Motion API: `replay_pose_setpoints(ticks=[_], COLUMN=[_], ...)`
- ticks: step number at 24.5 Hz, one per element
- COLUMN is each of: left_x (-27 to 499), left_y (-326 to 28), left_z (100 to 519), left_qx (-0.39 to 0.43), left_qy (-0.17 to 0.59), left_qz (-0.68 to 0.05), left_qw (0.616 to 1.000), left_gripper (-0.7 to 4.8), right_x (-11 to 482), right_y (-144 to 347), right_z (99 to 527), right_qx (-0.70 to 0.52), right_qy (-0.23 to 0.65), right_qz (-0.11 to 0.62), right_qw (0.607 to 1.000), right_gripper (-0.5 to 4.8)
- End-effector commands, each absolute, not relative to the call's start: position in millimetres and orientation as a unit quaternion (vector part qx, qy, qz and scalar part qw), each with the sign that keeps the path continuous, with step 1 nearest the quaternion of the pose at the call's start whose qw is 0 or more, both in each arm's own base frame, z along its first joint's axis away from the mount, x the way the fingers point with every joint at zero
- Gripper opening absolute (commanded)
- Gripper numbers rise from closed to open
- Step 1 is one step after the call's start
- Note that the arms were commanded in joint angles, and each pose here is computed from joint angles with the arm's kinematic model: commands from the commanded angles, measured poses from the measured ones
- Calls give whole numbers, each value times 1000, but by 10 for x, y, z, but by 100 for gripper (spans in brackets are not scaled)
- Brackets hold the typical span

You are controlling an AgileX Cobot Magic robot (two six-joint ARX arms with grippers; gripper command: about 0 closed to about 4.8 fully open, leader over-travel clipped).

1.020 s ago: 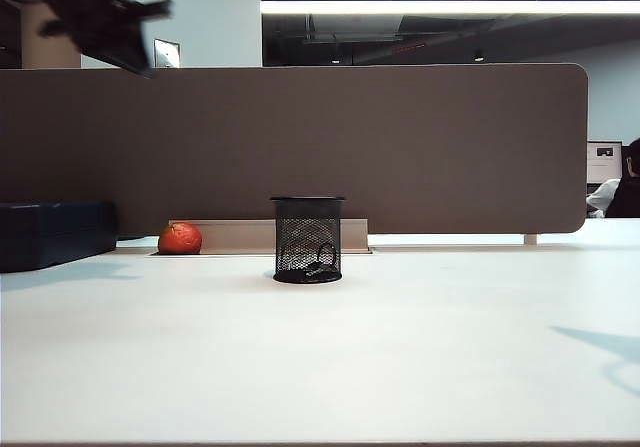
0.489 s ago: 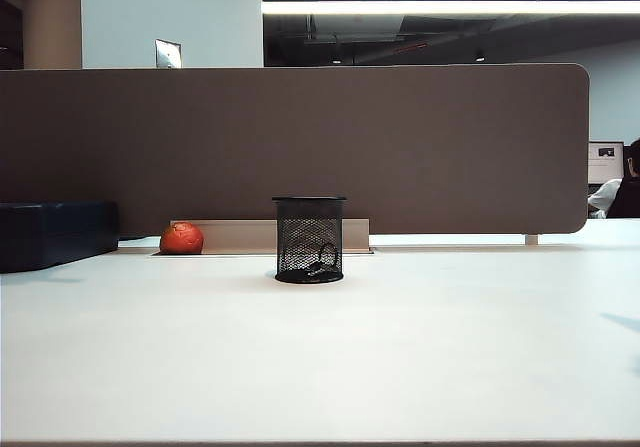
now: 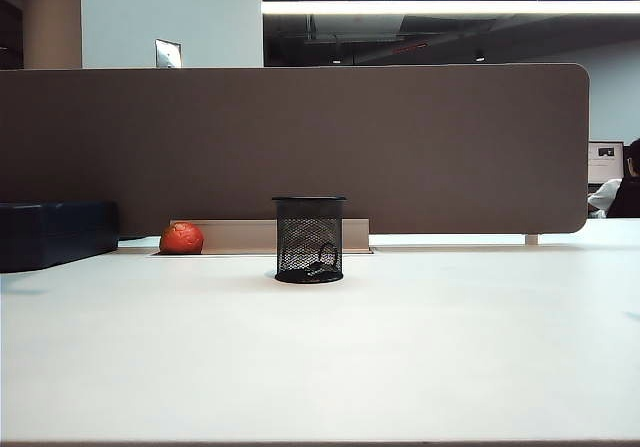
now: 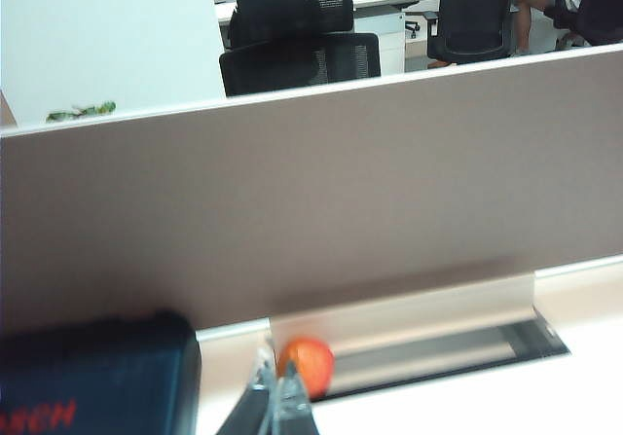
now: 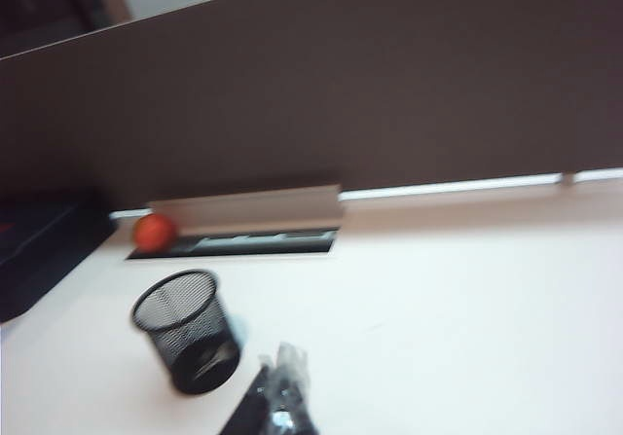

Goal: Pick up a bunch of keys from the table, then put them into the black basket.

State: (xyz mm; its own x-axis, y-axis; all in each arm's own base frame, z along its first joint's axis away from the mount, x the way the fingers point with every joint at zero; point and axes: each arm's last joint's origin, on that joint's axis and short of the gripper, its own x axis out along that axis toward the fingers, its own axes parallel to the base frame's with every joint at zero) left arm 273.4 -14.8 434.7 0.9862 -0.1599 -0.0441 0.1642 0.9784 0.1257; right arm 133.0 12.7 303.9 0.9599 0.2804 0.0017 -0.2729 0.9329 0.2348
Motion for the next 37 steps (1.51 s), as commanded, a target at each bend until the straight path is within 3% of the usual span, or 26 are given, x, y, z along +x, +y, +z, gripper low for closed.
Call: replay_pose_setpoints(ticks=[1,13,37], left_x=[2501,1726,839], left_y=[-141,-108,-71], left_z=[4276,3598,2445], left_qx=[59,44,15], left_qy=[3,-21,-58], left_qz=[-80,-79,-80], left_qw=[995,996,995], left_gripper=[-6,-6,-6], right_x=[1270,1220,830], right_y=[107,91,67], right_z=[3117,2935,2282], right_qx=[97,71,61], right_qy=[-18,-6,-46], right_qz=[114,86,76], right_qw=[989,994,994], right_gripper=[-6,-6,-6])
